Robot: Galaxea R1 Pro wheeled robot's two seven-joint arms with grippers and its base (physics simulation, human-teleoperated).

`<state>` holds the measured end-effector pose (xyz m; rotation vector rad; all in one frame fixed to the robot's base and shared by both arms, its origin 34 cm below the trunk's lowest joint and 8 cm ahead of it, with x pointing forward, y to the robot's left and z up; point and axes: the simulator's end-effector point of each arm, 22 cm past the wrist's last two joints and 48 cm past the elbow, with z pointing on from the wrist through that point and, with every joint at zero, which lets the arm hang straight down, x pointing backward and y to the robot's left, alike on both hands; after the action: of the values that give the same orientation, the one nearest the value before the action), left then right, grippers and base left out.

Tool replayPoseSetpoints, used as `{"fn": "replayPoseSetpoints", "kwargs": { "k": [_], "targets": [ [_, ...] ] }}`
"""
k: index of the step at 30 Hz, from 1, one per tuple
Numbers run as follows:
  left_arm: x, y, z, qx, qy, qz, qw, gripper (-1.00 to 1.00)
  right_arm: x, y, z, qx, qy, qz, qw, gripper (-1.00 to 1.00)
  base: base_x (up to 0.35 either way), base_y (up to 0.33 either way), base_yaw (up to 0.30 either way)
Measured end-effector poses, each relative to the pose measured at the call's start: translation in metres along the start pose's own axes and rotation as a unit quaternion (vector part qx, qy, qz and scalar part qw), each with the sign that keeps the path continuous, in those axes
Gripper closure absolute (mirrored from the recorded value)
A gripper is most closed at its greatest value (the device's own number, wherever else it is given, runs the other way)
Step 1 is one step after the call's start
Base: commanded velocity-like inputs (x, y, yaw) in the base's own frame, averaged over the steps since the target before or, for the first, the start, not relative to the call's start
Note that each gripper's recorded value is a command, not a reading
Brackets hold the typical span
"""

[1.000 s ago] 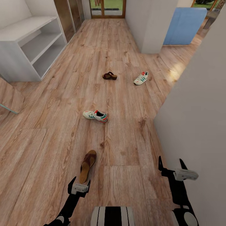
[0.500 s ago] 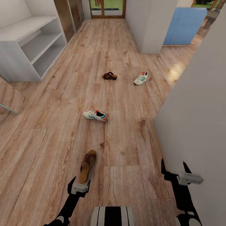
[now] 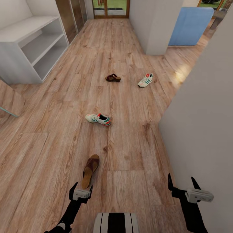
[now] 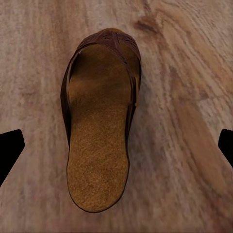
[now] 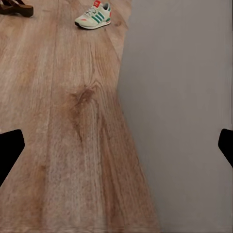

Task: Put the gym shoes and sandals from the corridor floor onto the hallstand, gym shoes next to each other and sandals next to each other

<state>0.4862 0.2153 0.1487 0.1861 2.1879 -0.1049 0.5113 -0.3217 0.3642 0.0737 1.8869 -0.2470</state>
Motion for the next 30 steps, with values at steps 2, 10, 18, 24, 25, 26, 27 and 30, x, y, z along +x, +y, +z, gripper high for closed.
{"fn": "replayPoseSetpoints", "kwargs": {
  "k": [2, 10, 18, 24, 25, 26, 27, 30],
  "targets": [
    [0.001, 0.0, 0.0, 0.0, 0.001, 0.0, 1.0, -1.0, 0.005, -0.001, -0.004, 0.0, 0.006, -0.002, 1.0, -1.0, 0.0, 0.0, 0.0],
    [0.006, -0.001, -0.001, 0.0, 0.006, -0.001, 1.0, -1.0, 0.027, -0.006, -0.021, -0.002, 0.022, -0.008, 0.9997, -1.0, 0.0, 0.0, 0.0],
    [0.012, -0.001, -0.001, 0.0, 0.011, -0.003, 0.9999, -1.0, 0.038, -0.006, -0.028, -0.004, 0.028, -0.01, 0.9995, -1.0, 0.0, 0.0, 0.0],
    [0.015, -0.002, -0.002, 0.0, 0.015, -0.004, 0.9999, -1.0, 0.042, -0.006, -0.031, -0.005, 0.032, -0.011, 0.9994, -1.0, 0.0, 0.0, 0.0],
    [0.016, -0.002, -0.002, 0.0, 0.015, -0.004, 0.9999, -1.0, 0.043, -0.006, -0.031, -0.005, 0.032, -0.011, 0.9994, -1.0, 0.0, 0.0, 0.0],
    [0.016, -0.002, -0.002, 0.0, 0.015, -0.004, 0.9999, -1.0, 0.043, -0.006, -0.031, -0.005, 0.033, -0.011, 0.9994, -1.0, 0.0, 0.0, 0.0],
    [0.016, -0.002, -0.002, 0.0, 0.016, -0.004, 0.9999, -1.0, 0.044, -0.006, -0.031, -0.005, 0.033, -0.011, 0.9994, -1.0, 0.0, 0.0, 0.0],
    [0.017, -0.002, -0.002, 0.0, 0.016, -0.004, 0.9999, -1.0, 0.044, -0.005, -0.032, -0.006, 0.034, -0.011, 0.9993, -1.0, 0.0, 0.0, 0.0]
  ]
}}
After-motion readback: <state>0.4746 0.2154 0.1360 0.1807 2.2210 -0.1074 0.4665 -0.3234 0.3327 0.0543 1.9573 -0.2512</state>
